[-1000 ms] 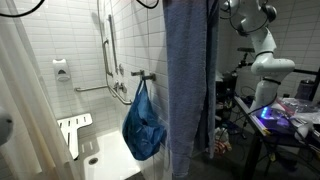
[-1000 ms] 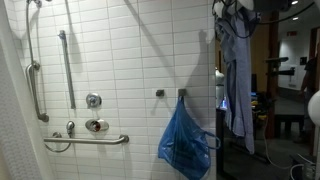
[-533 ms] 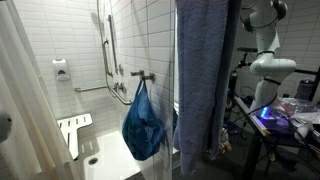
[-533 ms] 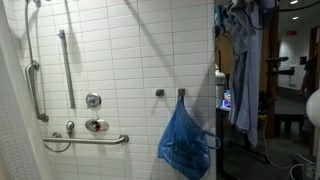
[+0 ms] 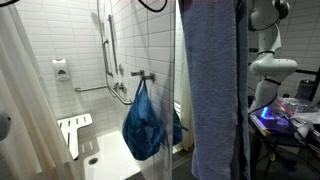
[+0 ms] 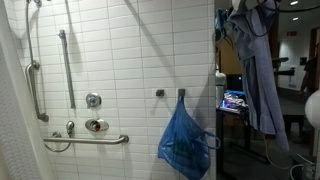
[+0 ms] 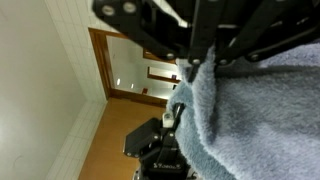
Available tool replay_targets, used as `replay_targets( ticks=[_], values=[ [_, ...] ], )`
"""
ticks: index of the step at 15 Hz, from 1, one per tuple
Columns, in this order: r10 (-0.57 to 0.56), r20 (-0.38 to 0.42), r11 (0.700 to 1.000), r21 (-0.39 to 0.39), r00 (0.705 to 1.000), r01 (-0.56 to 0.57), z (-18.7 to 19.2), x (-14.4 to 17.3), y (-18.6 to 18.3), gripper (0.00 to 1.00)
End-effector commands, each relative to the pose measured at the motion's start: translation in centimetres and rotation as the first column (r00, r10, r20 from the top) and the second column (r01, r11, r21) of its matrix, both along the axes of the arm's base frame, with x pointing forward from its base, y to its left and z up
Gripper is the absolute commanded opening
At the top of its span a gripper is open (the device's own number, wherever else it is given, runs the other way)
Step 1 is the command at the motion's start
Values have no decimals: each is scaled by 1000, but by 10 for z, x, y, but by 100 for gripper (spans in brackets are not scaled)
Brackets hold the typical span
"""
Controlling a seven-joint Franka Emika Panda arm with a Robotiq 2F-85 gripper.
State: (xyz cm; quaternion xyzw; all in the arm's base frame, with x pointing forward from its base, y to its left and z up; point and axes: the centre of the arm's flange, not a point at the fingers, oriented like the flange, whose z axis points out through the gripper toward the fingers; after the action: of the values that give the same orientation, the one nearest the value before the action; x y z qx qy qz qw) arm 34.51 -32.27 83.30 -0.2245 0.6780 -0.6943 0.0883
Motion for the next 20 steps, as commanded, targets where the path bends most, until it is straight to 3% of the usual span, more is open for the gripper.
replay_targets(
  ticks=[1, 9, 13, 17, 20],
  values=[
    [63, -42, 996, -61, 997, -66, -52, 16, 10, 1],
    [194, -157, 967, -138, 968, -216, -152, 38, 28, 1],
    [267, -268, 936, -158, 926, -315, -174, 55, 61, 1],
    [397, -440, 855, -143, 806, -499, -191, 89, 118, 1],
    [459, -559, 778, -122, 690, -616, -209, 105, 155, 1]
  ],
)
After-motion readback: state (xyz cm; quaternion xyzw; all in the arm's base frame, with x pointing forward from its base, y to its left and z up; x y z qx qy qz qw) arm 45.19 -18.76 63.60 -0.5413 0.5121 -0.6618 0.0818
